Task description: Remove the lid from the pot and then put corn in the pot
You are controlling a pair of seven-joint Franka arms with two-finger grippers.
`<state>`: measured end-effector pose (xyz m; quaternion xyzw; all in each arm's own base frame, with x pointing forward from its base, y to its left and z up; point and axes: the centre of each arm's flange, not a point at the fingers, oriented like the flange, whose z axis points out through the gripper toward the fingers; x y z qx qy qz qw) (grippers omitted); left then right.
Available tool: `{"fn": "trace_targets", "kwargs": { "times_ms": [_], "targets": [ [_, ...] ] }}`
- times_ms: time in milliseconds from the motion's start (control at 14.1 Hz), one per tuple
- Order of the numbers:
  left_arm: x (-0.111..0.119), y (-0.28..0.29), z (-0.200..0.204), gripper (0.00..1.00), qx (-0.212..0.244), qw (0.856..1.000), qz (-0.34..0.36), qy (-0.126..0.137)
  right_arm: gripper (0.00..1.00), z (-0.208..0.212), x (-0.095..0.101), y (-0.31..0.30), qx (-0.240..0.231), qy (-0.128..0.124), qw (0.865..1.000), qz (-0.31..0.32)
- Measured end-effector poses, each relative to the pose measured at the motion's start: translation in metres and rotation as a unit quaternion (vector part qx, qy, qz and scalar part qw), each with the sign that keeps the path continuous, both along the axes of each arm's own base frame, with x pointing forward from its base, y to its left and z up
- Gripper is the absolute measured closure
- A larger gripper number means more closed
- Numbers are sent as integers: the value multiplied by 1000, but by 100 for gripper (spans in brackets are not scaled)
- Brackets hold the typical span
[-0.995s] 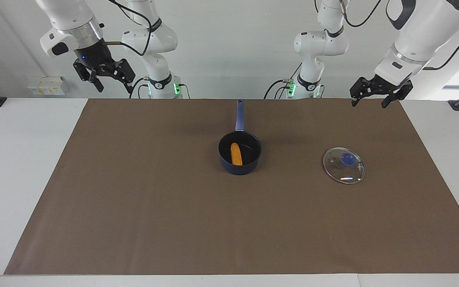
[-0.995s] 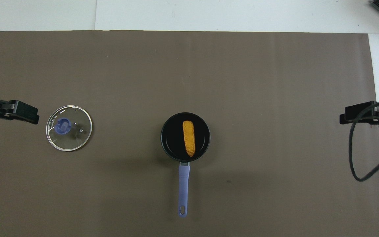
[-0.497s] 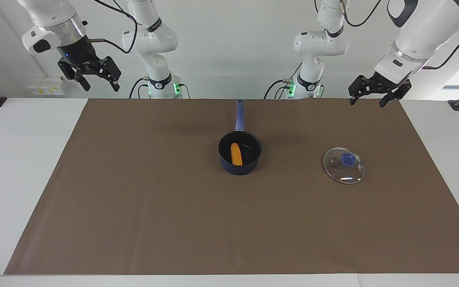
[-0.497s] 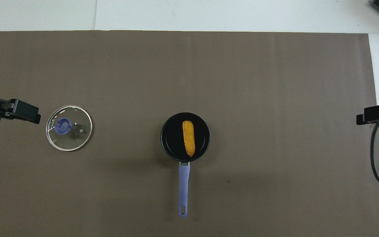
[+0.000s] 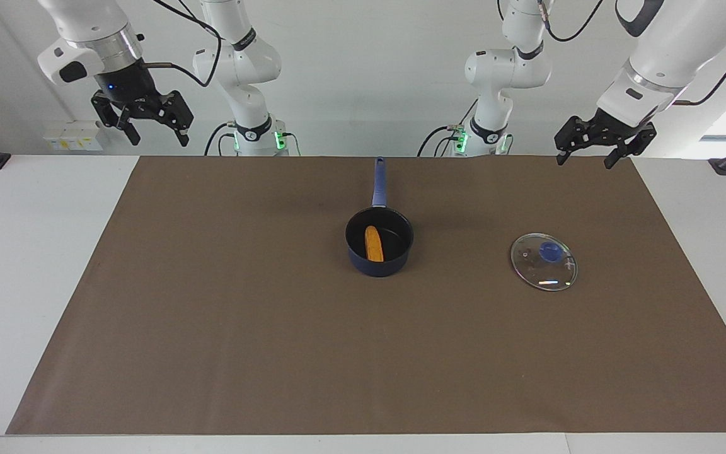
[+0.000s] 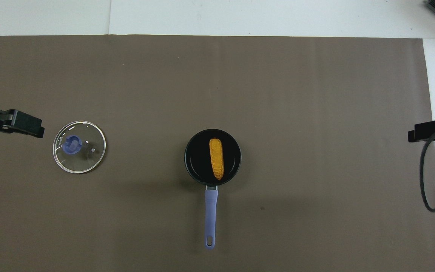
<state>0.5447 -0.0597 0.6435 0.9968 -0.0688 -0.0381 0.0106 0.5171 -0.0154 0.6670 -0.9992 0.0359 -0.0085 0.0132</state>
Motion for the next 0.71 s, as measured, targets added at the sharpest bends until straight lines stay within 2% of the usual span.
{"fn": "trace_targets", "kwargs": {
  "times_ms": [711],
  "targets": [
    [0, -1, 0, 0, 1, 1000, -2, -1, 0, -2, 0, -2, -10, 3, 1000, 9]
  ]
}}
